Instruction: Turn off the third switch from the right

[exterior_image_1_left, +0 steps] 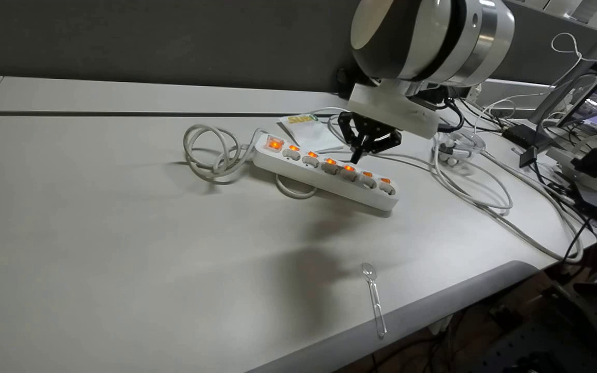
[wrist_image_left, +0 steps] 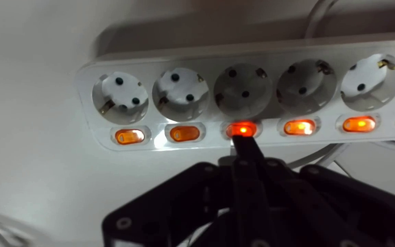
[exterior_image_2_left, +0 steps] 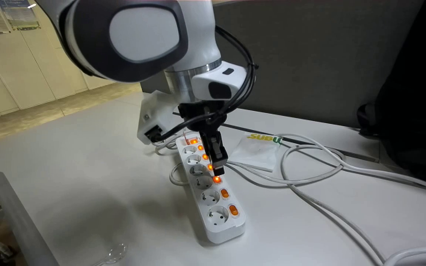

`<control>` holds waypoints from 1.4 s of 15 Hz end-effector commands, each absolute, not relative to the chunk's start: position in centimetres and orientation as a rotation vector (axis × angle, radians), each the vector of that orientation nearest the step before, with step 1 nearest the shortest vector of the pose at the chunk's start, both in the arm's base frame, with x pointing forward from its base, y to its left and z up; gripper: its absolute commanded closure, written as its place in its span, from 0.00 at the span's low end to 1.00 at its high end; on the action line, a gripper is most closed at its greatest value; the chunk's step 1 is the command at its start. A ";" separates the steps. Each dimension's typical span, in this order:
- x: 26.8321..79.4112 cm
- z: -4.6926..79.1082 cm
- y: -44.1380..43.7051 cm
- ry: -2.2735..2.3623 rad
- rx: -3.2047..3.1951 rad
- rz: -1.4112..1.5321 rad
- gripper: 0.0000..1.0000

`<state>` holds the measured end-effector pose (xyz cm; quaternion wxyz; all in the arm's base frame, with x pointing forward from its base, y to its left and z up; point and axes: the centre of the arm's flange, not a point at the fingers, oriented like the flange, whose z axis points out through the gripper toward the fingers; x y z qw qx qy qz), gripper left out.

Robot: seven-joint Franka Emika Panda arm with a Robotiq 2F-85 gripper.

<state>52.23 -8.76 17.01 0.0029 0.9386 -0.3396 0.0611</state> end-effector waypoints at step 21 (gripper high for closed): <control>54.2 13.3 -8.4 -1.145 2.870 0.117 1.00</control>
